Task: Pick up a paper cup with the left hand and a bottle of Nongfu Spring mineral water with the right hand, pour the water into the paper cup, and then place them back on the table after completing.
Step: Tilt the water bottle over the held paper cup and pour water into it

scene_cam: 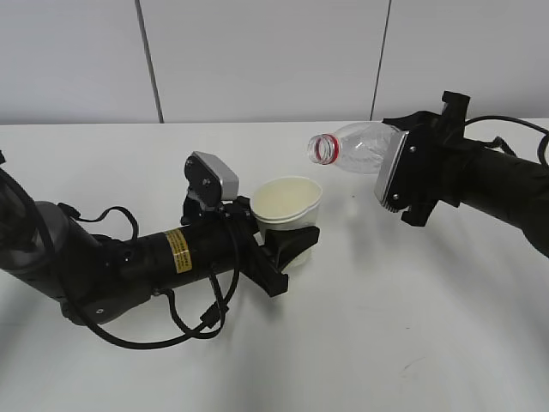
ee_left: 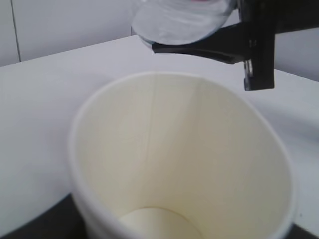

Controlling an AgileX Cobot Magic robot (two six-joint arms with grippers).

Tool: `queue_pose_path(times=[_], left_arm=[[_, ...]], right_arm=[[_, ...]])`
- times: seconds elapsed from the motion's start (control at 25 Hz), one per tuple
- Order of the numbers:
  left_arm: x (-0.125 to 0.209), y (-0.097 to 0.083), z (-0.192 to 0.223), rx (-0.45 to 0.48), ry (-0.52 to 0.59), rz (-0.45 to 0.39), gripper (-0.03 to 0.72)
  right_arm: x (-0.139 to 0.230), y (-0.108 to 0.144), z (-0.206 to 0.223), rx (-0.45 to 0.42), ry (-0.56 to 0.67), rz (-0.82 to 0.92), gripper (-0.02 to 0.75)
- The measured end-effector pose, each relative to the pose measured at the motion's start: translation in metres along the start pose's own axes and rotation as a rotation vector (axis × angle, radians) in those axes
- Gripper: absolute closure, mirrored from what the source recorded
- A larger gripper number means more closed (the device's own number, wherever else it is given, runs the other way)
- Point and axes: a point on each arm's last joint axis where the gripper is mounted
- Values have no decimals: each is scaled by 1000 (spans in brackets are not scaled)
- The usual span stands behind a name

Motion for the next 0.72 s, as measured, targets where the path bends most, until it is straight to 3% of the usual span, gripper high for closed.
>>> queue_pose_path(times=[0.72], left_arm=[[3,-9,4,25,11,4,307]], right_arm=[[0,0,0,1,3,-115,310]])
Point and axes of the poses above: a point on each arm's last joint axis where the gripper is mounted, z pointing out along that axis toward the gripper, y along the wrist's bending axis when the last joint is at zero, x = y × z, and after that the axes turned 13 degrees about -z, right-handed
